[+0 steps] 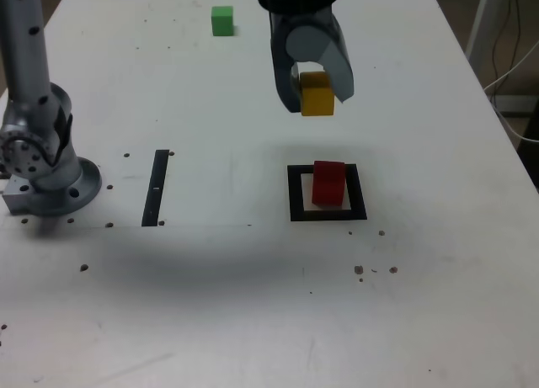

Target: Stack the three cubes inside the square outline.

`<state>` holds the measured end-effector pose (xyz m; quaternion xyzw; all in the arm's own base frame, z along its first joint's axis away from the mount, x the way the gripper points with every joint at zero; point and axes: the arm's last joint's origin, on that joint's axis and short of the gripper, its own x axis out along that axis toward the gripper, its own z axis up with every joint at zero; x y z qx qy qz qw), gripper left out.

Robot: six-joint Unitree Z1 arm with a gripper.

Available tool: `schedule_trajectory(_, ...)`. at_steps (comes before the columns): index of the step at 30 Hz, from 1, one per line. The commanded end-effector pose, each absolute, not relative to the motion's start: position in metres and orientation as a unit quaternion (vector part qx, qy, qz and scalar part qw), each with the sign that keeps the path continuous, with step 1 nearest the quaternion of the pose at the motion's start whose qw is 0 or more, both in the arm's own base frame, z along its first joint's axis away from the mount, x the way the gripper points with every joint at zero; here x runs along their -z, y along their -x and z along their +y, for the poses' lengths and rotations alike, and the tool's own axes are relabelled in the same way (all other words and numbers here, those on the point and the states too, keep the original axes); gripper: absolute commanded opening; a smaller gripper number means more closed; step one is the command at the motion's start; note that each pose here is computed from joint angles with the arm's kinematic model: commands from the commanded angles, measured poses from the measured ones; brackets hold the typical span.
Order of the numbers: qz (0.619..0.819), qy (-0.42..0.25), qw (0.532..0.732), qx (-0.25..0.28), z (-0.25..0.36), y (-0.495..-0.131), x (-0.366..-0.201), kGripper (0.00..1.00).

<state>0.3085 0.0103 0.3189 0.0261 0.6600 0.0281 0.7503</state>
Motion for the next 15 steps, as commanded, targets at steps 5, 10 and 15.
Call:
schedule_trajectory(5,0.655,-0.033,0.754,-0.026,-0.01,-0.308,-0.317,0.28)
schedule_trajectory(10,0.655,-0.038,0.754,-0.023,-0.024,-0.309,-0.312,0.28)
schedule_trajectory(15,0.655,-0.043,0.754,-0.021,-0.035,-0.31,-0.308,0.28)
